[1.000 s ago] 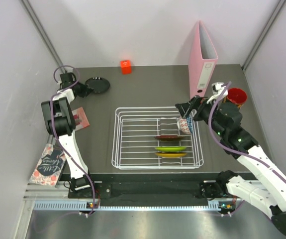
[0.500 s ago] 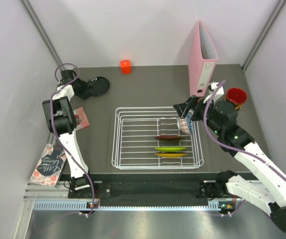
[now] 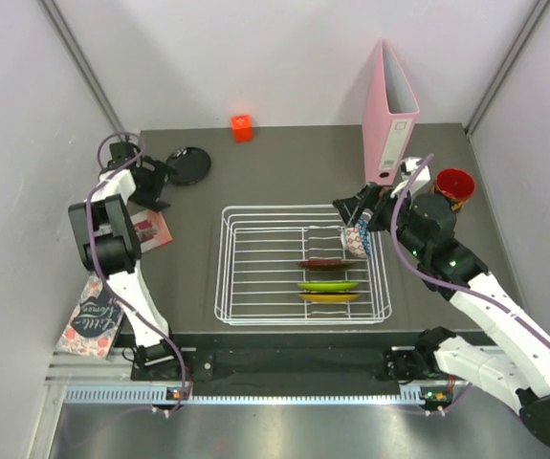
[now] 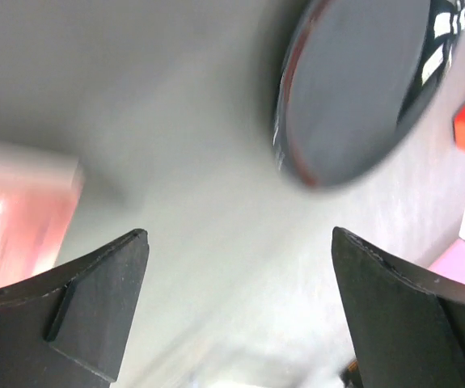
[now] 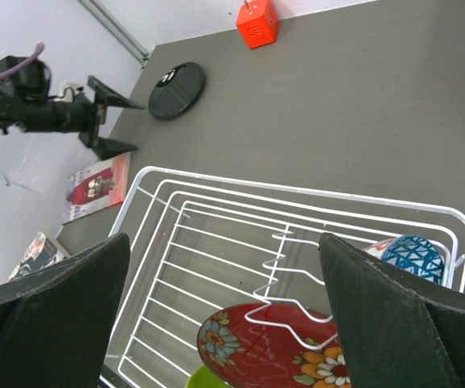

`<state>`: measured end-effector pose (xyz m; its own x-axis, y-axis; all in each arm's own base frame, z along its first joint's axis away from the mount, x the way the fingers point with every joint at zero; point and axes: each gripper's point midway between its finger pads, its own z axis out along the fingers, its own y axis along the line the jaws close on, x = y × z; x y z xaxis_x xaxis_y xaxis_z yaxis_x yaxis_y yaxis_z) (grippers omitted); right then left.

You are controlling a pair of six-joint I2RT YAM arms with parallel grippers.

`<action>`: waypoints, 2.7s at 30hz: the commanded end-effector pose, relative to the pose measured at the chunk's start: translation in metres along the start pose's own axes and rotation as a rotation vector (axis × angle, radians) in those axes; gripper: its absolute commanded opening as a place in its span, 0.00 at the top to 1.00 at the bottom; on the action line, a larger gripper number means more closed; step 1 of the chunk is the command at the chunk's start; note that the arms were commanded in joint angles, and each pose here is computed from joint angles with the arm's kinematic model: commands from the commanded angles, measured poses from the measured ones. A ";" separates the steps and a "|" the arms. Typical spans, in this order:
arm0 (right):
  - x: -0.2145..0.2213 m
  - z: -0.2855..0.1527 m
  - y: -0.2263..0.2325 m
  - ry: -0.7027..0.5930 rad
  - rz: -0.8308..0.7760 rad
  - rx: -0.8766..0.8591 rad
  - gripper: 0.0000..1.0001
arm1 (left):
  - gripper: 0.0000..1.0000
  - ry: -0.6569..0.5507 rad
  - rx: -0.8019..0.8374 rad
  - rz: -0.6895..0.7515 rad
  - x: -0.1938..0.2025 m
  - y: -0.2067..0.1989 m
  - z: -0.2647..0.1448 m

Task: Unload the mixed dishes from the dish rack
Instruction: Place the plate at the corner of the board, then pick up the plate from the dish rack.

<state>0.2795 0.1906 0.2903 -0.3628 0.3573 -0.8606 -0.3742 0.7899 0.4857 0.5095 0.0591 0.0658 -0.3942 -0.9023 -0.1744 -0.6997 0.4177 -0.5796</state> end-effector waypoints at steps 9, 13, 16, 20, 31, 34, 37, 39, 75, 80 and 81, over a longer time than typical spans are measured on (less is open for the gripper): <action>-0.017 0.005 -0.019 -0.103 0.049 0.124 0.00 | 0.01 -0.318 0.346 0.494 0.111 -0.125 -0.210; -0.029 -0.007 -0.019 -0.168 0.037 0.118 0.01 | 0.01 -0.198 0.567 0.845 0.222 -0.152 -0.230; -0.027 -0.010 -0.011 -0.101 -0.037 0.093 0.00 | 0.01 -0.161 0.736 1.103 0.280 -0.144 -0.236; -0.035 -0.024 -0.012 -0.147 -0.032 0.096 0.00 | 0.01 -0.072 0.912 1.429 0.337 -0.117 -0.251; -0.039 -0.028 -0.021 -0.188 -0.027 0.135 0.00 | 0.17 -0.032 1.105 2.020 0.424 -0.031 -0.248; -0.032 -0.022 -0.021 -0.169 -0.015 0.129 0.00 | 0.17 -0.071 1.103 2.061 0.426 -0.025 -0.241; -0.029 -0.019 -0.021 -0.162 -0.008 0.121 0.00 | 0.17 -0.072 1.081 2.100 0.427 -0.019 -0.230; -0.026 -0.017 -0.022 -0.154 -0.006 0.121 0.00 | 0.17 -0.083 1.088 2.121 0.428 -0.019 -0.225; 0.004 -0.007 -0.030 -0.094 0.020 0.113 0.00 | 0.90 0.082 1.281 2.167 0.480 -0.040 -0.206; 0.003 -0.006 -0.029 -0.095 0.018 0.111 0.00 | 1.00 0.126 1.272 2.185 0.480 -0.037 -0.209; 0.002 -0.006 -0.029 -0.097 0.019 0.112 0.00 | 1.00 0.128 1.279 2.191 0.480 -0.038 -0.212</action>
<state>0.2827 0.1602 0.2594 -0.3157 0.3880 -0.8659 -0.2370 0.8514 0.4679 0.2139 -0.3547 0.1351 0.1602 0.5354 -0.8293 0.9776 0.0301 0.2083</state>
